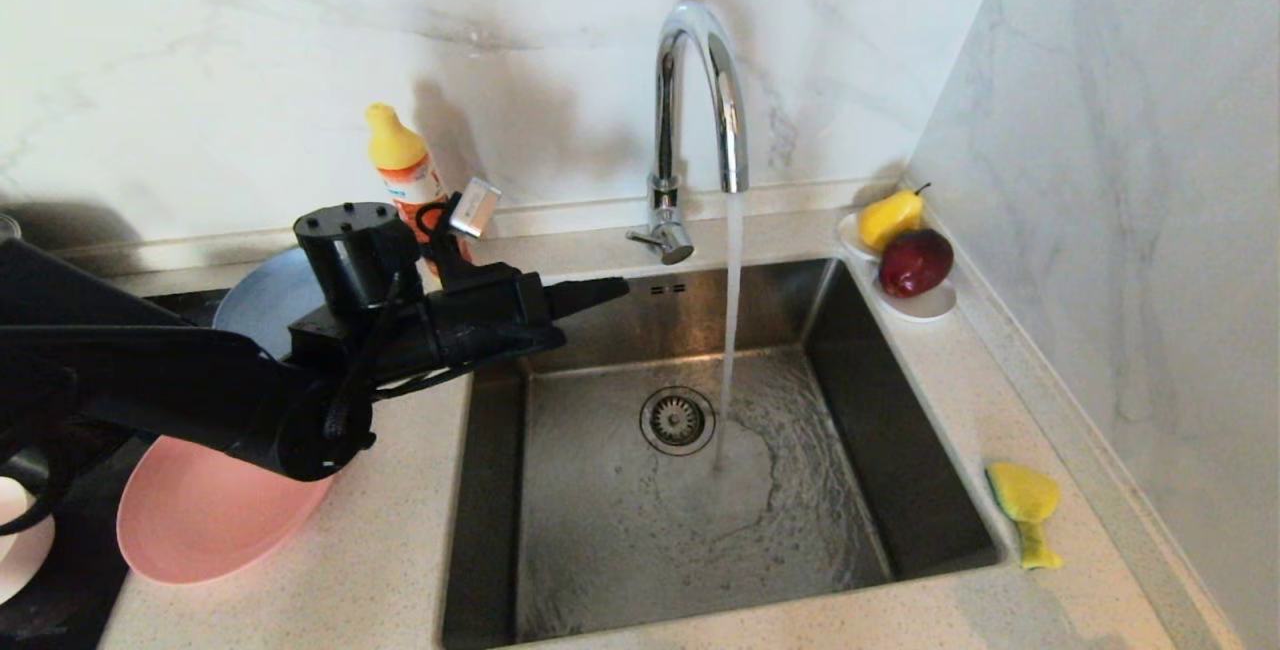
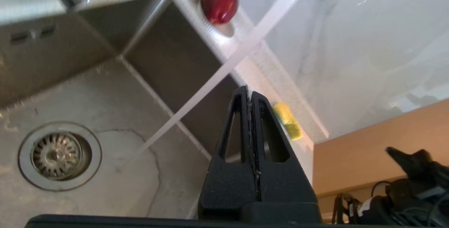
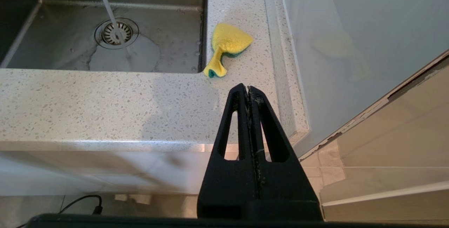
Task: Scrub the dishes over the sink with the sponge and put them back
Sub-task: Turn off the faucet
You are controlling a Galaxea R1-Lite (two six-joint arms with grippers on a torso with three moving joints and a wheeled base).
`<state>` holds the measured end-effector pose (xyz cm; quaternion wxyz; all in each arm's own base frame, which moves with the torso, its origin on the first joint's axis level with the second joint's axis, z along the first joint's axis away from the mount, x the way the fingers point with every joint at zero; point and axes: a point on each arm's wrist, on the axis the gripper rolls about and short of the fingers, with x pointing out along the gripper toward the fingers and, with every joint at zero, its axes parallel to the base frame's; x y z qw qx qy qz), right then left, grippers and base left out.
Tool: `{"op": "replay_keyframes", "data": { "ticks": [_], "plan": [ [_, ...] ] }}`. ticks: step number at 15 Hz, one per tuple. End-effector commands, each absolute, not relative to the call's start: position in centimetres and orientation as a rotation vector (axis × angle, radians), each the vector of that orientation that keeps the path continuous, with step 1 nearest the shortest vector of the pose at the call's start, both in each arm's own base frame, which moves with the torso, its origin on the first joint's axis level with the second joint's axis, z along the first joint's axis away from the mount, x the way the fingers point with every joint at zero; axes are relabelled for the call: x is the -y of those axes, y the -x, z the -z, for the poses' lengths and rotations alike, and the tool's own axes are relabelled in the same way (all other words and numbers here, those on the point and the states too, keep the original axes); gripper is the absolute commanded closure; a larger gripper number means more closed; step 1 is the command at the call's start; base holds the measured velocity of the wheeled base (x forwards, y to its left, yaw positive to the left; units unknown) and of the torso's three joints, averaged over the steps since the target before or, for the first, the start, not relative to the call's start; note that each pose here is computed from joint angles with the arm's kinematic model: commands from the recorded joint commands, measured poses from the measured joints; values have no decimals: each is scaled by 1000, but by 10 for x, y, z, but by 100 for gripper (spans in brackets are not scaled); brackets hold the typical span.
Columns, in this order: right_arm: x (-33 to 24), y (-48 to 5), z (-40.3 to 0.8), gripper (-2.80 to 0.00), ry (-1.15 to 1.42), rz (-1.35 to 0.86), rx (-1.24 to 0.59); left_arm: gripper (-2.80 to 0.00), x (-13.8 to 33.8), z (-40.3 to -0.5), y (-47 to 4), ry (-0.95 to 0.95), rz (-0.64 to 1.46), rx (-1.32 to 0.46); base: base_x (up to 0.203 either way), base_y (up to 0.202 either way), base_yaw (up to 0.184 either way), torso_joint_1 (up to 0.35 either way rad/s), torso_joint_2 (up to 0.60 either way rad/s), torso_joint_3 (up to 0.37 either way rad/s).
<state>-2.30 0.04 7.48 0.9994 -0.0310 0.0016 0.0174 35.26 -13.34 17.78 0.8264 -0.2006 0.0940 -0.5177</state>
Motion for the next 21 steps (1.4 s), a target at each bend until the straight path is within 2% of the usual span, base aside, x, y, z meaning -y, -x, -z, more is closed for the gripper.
{"op": "replay_keyframes", "data": {
  "ticks": [1, 9, 21],
  "plan": [
    [0, 23, -75, 0, 63, -35, -3, 0, 139, -159, -366, 438, 1097, -239, 0, 0, 0, 0, 0, 0],
    [0, 23, -75, 0, 63, -35, -3, 0, 148, -143, -396, 439, 1068, -220, 0, 0, 0, 0, 0, 0],
    [0, 23, -75, 0, 63, -35, -2, 0, 162, -163, -443, 582, 1009, -117, 0, 0, 0, 0, 0, 0]
  ]
}}
